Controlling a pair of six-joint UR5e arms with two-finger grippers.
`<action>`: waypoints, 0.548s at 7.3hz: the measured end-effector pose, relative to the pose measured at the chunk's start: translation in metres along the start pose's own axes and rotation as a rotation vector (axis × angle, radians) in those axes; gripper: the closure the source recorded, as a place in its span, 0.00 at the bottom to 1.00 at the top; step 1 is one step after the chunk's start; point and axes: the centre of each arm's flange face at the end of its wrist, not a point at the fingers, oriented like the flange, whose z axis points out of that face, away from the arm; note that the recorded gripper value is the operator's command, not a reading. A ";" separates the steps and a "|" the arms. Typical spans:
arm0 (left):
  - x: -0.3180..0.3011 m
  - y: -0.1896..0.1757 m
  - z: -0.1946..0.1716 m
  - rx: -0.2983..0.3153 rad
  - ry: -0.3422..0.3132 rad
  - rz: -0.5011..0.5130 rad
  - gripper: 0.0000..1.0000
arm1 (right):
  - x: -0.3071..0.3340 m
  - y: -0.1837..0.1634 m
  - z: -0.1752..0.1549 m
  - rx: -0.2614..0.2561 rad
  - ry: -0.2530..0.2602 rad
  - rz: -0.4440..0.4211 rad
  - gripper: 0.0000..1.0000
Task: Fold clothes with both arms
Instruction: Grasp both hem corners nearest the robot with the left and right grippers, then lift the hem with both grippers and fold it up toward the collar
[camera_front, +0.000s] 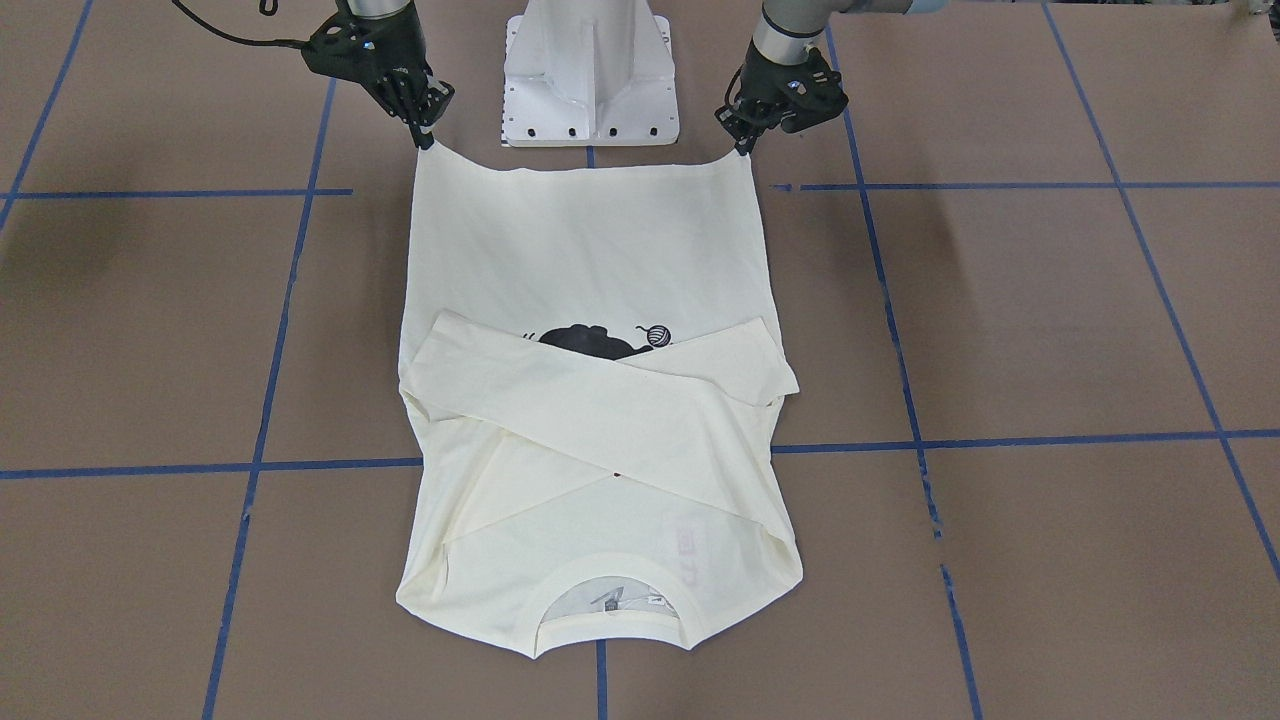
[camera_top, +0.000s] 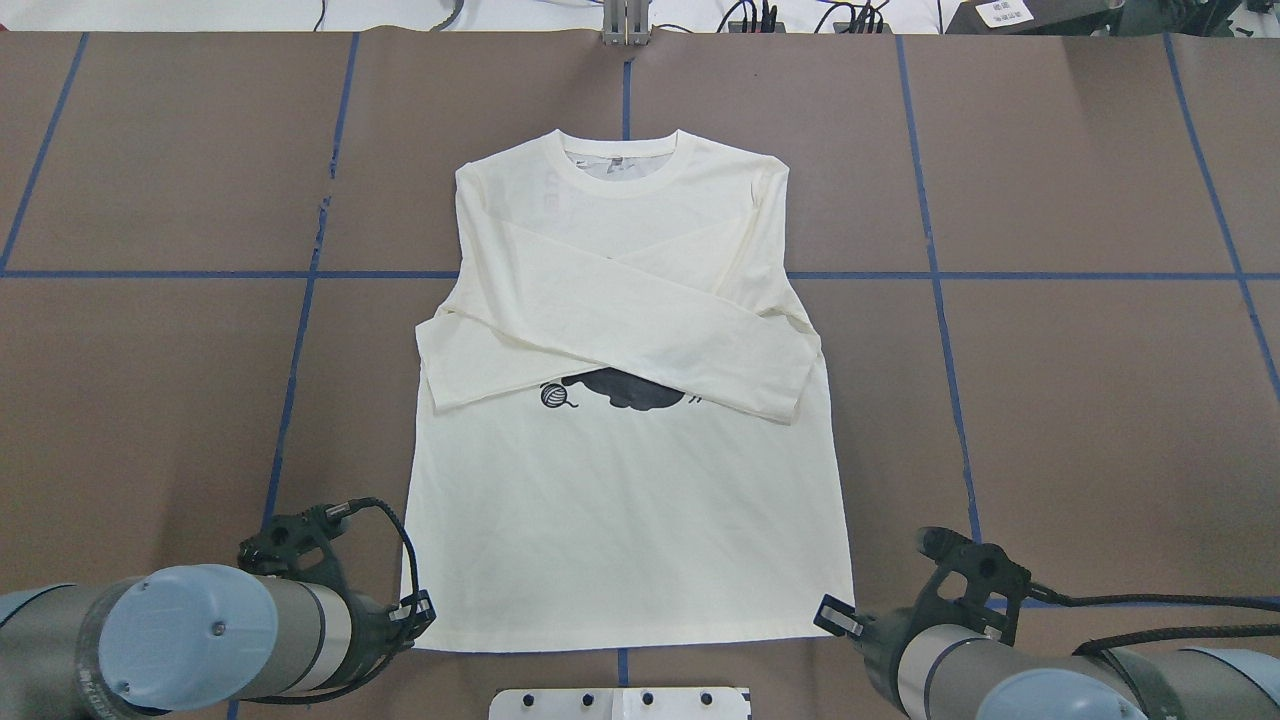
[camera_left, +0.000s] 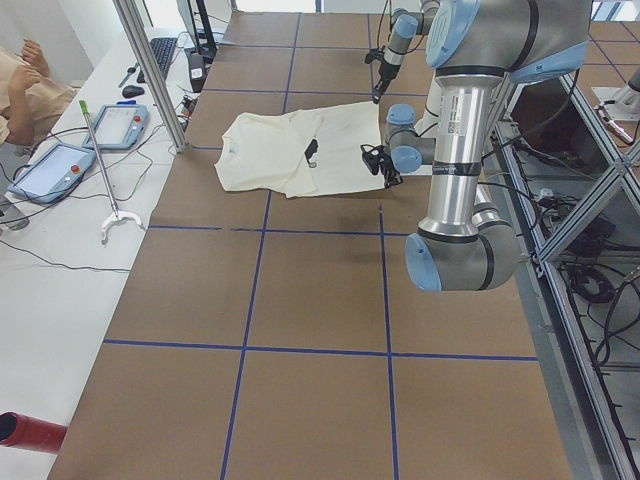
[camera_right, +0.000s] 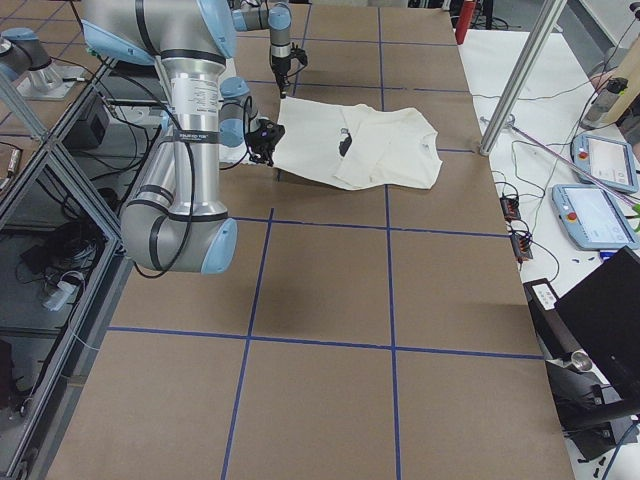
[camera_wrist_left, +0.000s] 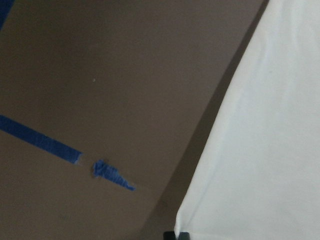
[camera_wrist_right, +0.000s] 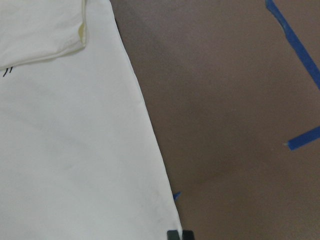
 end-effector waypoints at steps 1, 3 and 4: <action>-0.002 0.002 -0.012 -0.013 0.011 0.004 1.00 | 0.007 0.003 -0.011 -0.019 0.000 -0.010 1.00; 0.006 -0.002 -0.040 -0.021 0.061 0.011 1.00 | 0.002 -0.023 -0.021 0.017 -0.021 0.019 1.00; 0.019 -0.019 -0.055 0.006 0.104 0.015 1.00 | -0.012 -0.045 -0.023 0.052 -0.046 0.027 1.00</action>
